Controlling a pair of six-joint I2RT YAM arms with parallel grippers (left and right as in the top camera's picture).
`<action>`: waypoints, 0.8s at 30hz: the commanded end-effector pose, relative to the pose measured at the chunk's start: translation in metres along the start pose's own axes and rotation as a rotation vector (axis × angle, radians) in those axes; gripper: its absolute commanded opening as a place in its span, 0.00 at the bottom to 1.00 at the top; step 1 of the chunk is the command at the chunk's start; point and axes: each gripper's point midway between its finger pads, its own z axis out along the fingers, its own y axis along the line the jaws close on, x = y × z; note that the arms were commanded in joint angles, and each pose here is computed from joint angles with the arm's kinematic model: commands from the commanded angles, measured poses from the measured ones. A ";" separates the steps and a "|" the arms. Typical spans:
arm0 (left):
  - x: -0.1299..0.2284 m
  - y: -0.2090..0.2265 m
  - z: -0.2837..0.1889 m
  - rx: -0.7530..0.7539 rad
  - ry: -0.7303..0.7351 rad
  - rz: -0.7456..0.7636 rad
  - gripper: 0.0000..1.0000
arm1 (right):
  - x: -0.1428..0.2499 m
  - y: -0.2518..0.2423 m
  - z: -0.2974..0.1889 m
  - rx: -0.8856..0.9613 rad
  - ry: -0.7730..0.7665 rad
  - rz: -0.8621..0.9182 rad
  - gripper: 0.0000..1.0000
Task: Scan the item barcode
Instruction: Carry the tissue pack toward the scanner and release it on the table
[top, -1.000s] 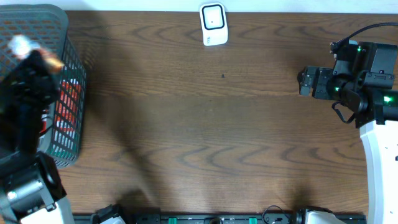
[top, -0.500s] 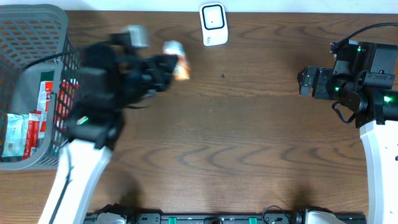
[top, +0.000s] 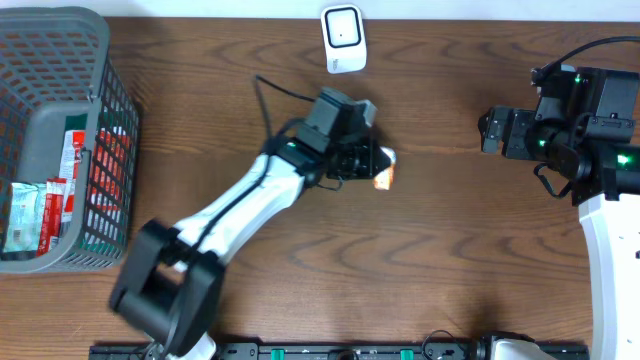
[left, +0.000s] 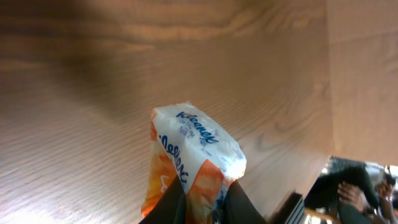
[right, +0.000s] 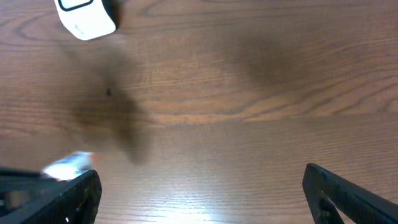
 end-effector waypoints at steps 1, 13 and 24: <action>0.006 -0.005 0.026 0.049 0.049 0.010 0.07 | -0.006 0.000 -0.006 0.000 -0.022 0.012 0.99; 0.027 0.017 0.084 0.045 0.102 0.031 0.07 | -0.006 0.000 -0.006 0.000 -0.022 0.012 0.99; 0.029 0.024 0.090 0.034 0.106 0.025 0.47 | -0.006 0.000 -0.006 0.000 -0.022 0.012 0.99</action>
